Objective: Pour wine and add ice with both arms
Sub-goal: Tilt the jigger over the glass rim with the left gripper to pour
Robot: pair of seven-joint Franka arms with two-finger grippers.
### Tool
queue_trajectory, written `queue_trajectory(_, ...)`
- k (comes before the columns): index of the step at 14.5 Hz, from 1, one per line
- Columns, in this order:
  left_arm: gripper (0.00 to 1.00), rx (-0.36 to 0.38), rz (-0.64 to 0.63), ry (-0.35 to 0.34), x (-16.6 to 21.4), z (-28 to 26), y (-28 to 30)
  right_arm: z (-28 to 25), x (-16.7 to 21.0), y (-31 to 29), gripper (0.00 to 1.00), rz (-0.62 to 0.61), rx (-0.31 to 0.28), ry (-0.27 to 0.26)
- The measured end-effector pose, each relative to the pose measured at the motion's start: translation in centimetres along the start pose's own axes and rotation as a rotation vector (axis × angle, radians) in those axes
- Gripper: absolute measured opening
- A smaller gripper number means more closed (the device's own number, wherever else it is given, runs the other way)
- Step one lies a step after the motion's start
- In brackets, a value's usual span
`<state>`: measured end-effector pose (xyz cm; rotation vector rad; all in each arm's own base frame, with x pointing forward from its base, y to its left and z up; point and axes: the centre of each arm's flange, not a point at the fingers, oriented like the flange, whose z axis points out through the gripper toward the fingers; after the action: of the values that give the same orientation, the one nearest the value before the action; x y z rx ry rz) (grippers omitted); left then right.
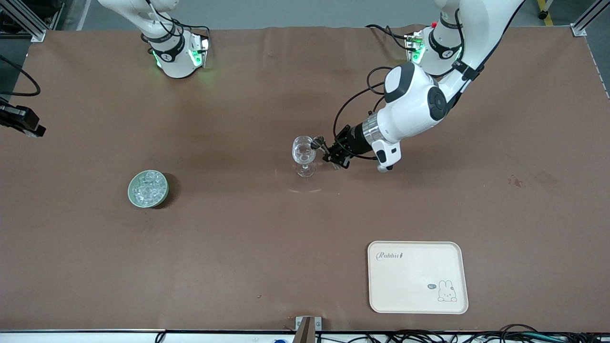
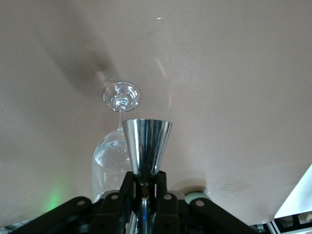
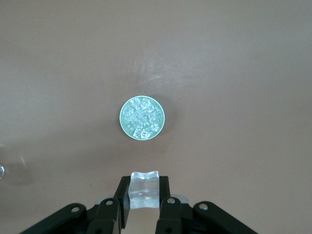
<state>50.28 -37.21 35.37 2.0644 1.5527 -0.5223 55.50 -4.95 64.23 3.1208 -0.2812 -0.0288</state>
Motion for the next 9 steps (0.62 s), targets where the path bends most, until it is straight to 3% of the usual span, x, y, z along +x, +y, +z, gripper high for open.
queue_trajectory(9, 0.21, 0.017, 0.072, 0.130, -1.9, 1.4, -0.8, 0.0, 0.0, 0.0, 0.27, 0.000, 0.001, 0.000)
